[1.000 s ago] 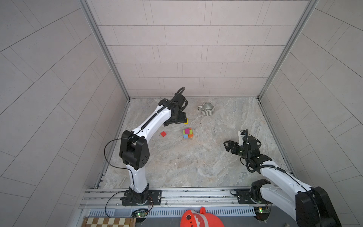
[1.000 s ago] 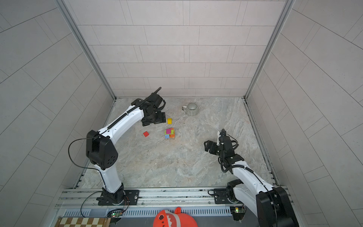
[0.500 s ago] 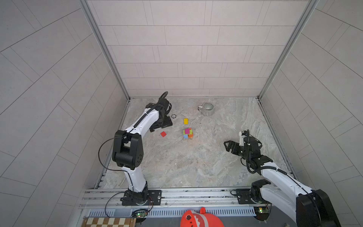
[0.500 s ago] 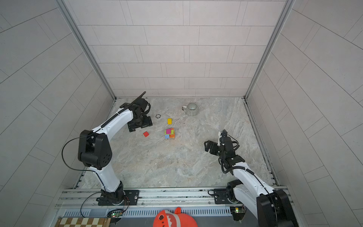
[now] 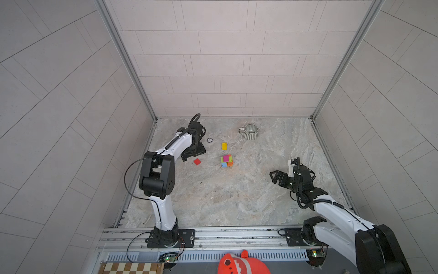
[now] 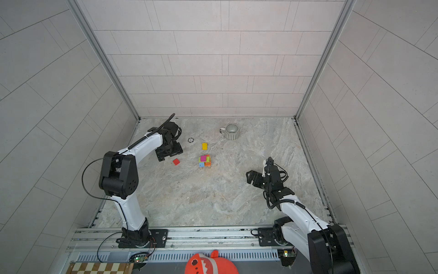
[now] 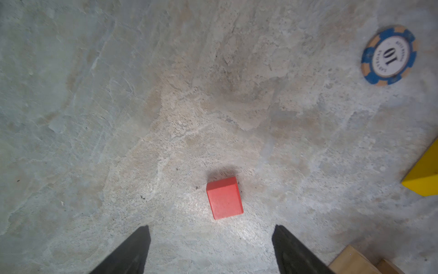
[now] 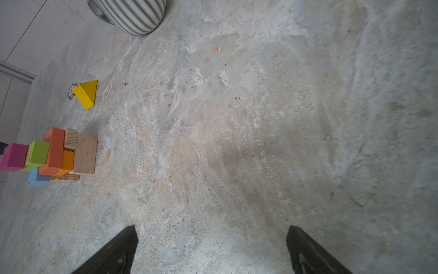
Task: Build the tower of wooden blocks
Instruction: 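Open left gripper and move it back over the red cube, then lower left gripper and close it on the red cube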
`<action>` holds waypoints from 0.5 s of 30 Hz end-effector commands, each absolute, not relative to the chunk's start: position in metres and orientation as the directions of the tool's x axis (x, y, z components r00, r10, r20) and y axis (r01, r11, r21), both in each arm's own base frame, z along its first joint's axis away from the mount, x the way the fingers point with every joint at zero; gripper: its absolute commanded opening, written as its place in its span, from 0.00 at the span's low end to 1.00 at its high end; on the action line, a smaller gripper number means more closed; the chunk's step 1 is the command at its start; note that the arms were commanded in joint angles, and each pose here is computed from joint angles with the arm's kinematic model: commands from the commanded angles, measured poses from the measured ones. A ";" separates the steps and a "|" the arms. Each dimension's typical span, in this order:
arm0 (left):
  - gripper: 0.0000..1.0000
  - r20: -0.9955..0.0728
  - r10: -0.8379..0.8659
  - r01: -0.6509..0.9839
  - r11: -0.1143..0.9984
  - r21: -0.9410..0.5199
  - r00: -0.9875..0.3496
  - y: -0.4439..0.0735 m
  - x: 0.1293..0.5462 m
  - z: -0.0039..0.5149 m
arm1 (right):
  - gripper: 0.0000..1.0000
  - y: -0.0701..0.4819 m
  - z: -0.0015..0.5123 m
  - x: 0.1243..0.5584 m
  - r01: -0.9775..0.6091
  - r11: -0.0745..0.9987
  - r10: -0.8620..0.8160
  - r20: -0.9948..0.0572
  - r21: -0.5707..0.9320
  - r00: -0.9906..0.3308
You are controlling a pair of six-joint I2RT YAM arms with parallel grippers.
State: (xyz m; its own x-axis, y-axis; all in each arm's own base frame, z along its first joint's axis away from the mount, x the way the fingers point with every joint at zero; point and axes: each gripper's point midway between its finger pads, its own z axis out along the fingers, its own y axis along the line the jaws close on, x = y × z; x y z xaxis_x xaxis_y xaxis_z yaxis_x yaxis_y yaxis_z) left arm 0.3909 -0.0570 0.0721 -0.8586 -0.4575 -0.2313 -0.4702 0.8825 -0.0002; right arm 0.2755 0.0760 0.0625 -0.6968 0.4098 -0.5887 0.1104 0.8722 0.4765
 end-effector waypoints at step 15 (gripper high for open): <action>0.79 -0.195 -0.547 -0.550 0.834 -0.042 -0.814 -0.067 0.385 0.026 | 0.99 0.077 0.060 0.276 0.120 0.862 0.426 -0.575 0.493 -0.698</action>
